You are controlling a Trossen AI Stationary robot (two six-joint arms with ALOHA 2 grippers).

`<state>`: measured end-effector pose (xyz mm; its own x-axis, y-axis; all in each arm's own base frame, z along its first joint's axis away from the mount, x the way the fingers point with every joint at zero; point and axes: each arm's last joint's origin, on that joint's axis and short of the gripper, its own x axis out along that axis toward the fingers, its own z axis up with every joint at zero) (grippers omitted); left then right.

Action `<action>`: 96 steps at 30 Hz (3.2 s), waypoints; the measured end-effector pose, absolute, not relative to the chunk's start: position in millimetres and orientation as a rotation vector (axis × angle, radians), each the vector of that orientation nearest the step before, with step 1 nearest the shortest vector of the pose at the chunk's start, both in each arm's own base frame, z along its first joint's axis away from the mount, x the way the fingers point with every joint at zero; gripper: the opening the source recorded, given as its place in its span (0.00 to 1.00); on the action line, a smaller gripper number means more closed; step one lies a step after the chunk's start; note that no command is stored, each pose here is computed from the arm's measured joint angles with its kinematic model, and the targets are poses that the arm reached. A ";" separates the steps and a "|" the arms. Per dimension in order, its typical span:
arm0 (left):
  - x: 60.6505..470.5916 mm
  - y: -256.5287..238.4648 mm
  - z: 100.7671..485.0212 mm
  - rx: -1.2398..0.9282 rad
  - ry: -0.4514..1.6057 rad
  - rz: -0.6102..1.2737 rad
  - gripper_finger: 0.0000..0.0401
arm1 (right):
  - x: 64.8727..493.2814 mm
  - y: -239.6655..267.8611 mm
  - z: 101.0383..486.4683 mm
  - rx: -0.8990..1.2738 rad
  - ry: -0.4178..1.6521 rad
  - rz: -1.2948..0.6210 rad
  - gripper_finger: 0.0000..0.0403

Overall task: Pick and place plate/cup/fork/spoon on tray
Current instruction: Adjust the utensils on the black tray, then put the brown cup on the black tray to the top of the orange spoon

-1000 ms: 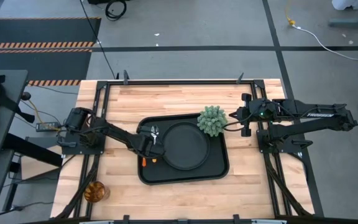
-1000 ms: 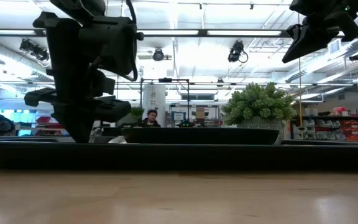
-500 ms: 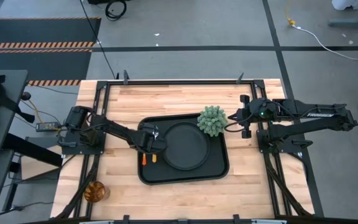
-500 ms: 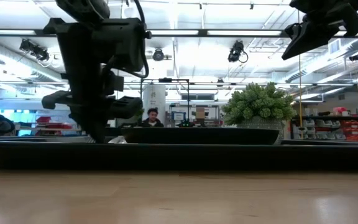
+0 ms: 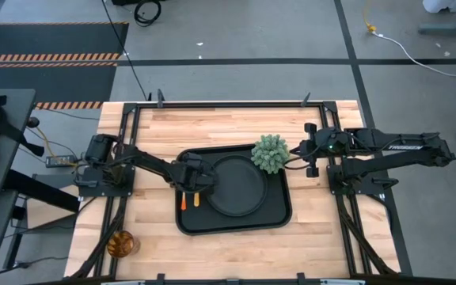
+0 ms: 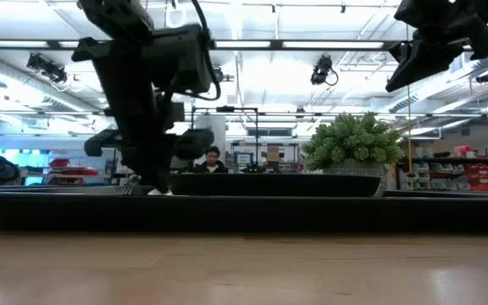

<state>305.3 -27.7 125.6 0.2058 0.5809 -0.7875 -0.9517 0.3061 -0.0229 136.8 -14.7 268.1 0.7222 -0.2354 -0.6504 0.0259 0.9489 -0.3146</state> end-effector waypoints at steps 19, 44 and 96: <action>296.5 -53.1 119.4 -0.644 0.841 1.149 0.00 | 119.0 -11.5 279.4 -0.295 0.647 -0.143 0.02; 288.3 -50.4 147.9 -0.642 0.841 1.094 0.08 | 111.0 -11.1 282.5 -0.312 0.618 -0.141 0.02; 128.3 -195.6 239.5 -1.289 1.699 0.858 0.13 | 23.9 -11.7 277.1 -0.385 0.205 -0.392 0.02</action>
<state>128.3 -195.6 239.5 -0.1413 -0.4116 -0.9003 -0.9689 0.2443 0.0404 23.9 -11.7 277.1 0.9051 -0.4079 -0.1202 0.3313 0.8536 -0.4020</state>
